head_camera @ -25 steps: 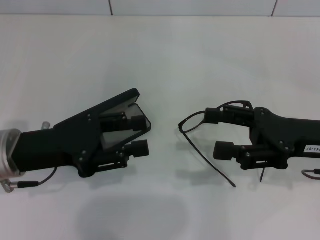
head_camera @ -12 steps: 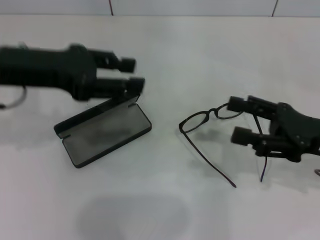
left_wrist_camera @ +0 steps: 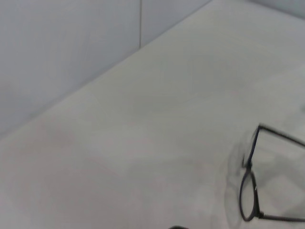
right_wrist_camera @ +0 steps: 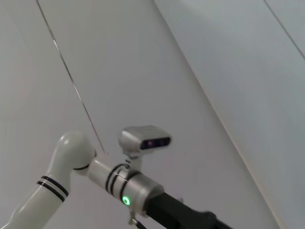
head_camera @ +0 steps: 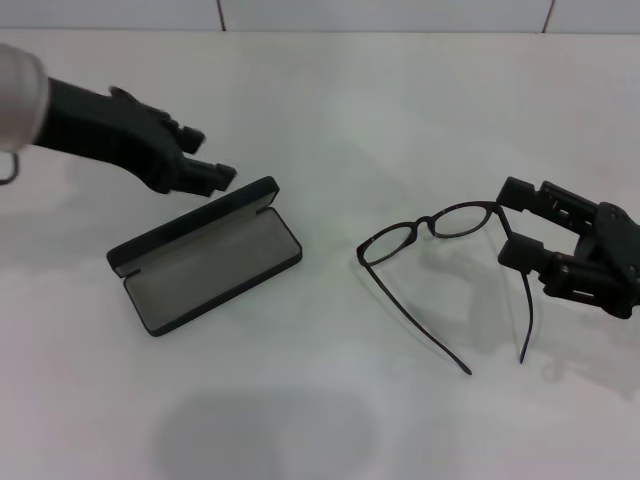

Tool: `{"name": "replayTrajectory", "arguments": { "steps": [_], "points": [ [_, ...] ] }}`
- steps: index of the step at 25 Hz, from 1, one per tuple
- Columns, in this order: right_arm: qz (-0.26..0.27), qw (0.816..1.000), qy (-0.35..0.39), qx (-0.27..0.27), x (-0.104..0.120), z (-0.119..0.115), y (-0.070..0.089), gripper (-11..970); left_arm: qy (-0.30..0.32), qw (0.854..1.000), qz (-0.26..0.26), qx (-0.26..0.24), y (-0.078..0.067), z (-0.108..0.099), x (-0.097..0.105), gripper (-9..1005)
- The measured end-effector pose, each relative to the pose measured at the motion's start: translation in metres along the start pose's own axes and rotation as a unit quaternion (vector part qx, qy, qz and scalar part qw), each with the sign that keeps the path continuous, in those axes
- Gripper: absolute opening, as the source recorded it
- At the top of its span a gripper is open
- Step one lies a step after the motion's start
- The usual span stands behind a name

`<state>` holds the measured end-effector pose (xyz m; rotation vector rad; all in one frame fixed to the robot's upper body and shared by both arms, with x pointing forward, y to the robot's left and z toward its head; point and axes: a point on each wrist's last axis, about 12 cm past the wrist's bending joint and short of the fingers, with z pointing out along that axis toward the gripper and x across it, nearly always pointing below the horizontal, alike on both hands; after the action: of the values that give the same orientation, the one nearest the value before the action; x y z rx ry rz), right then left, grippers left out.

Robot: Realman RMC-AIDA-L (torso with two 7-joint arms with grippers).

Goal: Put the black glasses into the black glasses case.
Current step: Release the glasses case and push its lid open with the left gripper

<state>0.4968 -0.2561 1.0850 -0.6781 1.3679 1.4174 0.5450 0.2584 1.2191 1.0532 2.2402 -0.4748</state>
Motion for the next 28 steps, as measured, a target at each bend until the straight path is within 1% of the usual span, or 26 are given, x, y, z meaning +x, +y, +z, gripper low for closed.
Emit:
{"name": "replayTrajectory", "arguments": {
  "steps": [3, 6, 10, 14, 19, 23, 28],
  "points": [
    [0.000, 1.000, 0.001, 0.000, 0.000, 0.000, 0.000, 878, 0.026, 1.000, -0.001, 0.004, 0.002, 0.021, 0.001, 571],
    [-0.001, 1.000, 0.000, 0.001, 0.000, 0.001, 0.000, 878, 0.068, 0.998, 0.002, -0.004, 0.003, 0.038, 0.005, 571],
    [-0.001, 1.000, -0.001, 0.004, 0.001, 0.000, -0.001, 877, 0.105, 0.994, 0.004, -0.017, 0.005, 0.052, 0.010, 564],
    [-0.001, 1.000, 0.001, 0.008, 0.001, 0.000, -0.001, 876, 0.128, 0.991, 0.001, -0.025, 0.008, 0.060, 0.016, 534],
    [-0.006, 1.000, 0.001, 0.011, 0.001, 0.001, -0.003, 875, 0.147, 0.988, 0.001, -0.040, 0.011, 0.062, 0.020, 498],
    [-0.011, 1.000, -0.006, 0.019, 0.000, 0.001, -0.004, 874, 0.167, 0.985, 0.008, -0.050, 0.008, 0.067, 0.020, 469],
    [-0.016, 1.000, -0.009, 0.023, 0.000, 0.000, -0.004, 873, 0.179, 0.982, 0.034, -0.054, 0.001, 0.074, 0.016, 432]
  ]
}}
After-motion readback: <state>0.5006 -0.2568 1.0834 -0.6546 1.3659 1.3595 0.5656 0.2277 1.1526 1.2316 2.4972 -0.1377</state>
